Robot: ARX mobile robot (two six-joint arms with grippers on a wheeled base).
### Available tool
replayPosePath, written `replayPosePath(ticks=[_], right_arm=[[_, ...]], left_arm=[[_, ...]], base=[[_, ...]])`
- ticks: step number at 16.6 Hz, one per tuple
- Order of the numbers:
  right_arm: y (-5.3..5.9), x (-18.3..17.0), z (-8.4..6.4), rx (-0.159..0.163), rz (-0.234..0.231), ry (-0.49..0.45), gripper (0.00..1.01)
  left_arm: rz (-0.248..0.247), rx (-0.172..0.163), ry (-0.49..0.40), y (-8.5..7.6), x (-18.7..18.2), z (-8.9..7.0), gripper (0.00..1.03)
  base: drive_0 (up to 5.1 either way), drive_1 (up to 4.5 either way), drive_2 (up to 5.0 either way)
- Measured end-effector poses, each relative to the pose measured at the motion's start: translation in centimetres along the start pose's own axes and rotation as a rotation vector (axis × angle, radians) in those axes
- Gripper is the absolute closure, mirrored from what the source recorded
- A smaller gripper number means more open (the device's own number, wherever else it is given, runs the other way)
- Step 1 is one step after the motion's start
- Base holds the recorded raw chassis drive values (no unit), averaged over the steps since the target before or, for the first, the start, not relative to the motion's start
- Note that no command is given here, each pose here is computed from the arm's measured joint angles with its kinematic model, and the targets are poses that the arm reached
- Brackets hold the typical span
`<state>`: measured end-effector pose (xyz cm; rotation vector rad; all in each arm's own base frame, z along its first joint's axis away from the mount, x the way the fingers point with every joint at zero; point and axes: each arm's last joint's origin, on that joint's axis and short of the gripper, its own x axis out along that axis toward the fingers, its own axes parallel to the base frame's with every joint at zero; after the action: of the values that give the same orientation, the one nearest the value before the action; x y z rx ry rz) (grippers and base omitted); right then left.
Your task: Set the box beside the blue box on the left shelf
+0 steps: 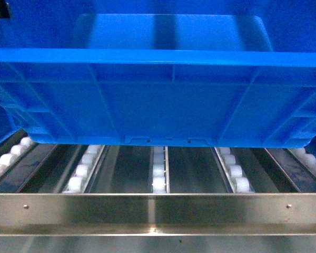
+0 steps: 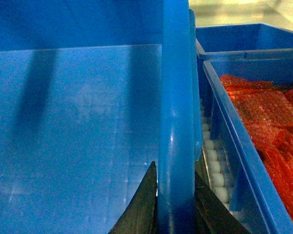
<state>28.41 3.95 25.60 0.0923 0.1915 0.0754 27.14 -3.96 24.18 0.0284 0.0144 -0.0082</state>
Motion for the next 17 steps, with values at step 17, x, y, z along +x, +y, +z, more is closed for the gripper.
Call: replayPosePath(ticks=[17], right_arm=[[0.0, 0.05, -0.05, 0.0, 0.001, 0.002, 0.92]], left_arm=[[0.0, 0.0, 0.001, 0.0, 0.01, -0.02, 0.93]], base=[[0.0, 0.77, -0.7]])
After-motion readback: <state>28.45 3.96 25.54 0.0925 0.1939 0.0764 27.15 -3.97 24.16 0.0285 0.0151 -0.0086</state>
